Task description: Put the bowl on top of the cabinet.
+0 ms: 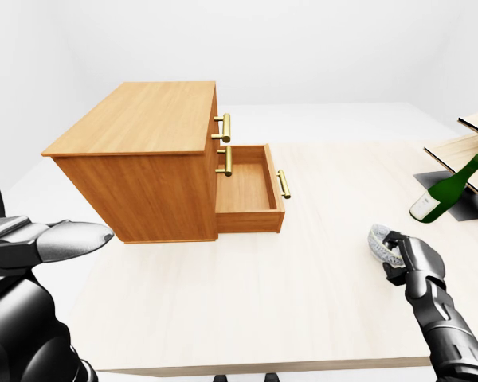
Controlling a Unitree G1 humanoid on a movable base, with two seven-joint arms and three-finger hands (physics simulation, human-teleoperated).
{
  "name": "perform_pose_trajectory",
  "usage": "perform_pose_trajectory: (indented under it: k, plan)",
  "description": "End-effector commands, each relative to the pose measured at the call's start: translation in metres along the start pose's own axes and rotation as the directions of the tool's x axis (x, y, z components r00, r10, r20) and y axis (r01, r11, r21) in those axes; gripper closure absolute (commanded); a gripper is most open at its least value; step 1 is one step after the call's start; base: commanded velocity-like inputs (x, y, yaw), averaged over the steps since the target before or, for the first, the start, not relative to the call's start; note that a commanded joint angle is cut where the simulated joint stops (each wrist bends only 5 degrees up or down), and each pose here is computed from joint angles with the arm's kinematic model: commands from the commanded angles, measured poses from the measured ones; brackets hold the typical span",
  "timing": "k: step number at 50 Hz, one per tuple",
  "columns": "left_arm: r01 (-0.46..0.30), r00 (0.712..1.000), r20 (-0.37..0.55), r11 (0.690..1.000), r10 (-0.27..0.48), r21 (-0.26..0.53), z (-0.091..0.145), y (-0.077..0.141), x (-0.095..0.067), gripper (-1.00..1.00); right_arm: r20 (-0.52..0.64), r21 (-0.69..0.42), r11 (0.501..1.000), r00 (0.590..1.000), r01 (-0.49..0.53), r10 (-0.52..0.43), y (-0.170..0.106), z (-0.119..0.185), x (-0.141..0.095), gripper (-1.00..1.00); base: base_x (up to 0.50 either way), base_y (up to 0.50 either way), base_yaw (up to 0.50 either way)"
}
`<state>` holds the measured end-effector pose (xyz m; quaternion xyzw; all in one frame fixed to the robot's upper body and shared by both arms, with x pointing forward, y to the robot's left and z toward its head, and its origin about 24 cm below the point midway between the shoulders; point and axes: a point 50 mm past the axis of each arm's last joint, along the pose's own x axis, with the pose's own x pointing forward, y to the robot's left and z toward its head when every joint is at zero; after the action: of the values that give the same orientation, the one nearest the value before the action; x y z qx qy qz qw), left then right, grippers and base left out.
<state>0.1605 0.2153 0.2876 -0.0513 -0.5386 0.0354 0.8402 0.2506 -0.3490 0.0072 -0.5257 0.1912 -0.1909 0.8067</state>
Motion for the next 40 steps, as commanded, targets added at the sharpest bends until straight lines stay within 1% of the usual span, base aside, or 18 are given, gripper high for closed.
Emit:
perform_pose_trajectory:
  k: [1,6,13,18,29,40]
  plan:
    - [0.003,1.000,-0.005,1.000,-0.003,0.010,-0.002,0.000,-0.001,-1.00,0.015,0.004,1.000,1.000,-0.006,0.006,0.001,0.003,-0.001,1.00,0.00,0.00,0.00]
    - [0.004,1.000,-0.005,1.000,-0.004,0.012,-0.002,0.000,-0.001,-1.00,0.046,0.016,1.000,0.999,0.011,-0.012,-0.007,0.010,0.001,1.00,0.00,0.00,0.00]
    - [0.005,1.000,-0.004,1.000,-0.004,0.013,-0.001,0.000,-0.001,-1.00,0.155,0.060,0.997,0.986,0.043,-0.052,-0.033,0.031,-0.004,1.00,0.00,0.00,0.00]
    - [0.005,1.000,-0.008,1.000,-0.005,0.015,-0.002,0.000,-0.001,-1.00,0.243,0.083,0.995,0.967,0.053,-0.072,-0.053,0.050,-0.010,1.00,0.00,0.00,0.00]
    - [0.005,1.000,-0.005,1.000,-0.005,0.016,-0.002,0.000,-0.001,-1.00,0.337,0.091,0.992,0.935,0.085,-0.111,-0.084,0.072,-0.015,1.00,0.00,0.00,0.00]
    - [0.004,1.000,-0.001,1.000,-0.004,0.015,-0.001,0.000,-0.001,-1.00,0.437,0.079,0.990,0.889,0.114,-0.137,-0.112,0.099,-0.021,1.00,0.00,0.00,0.00]
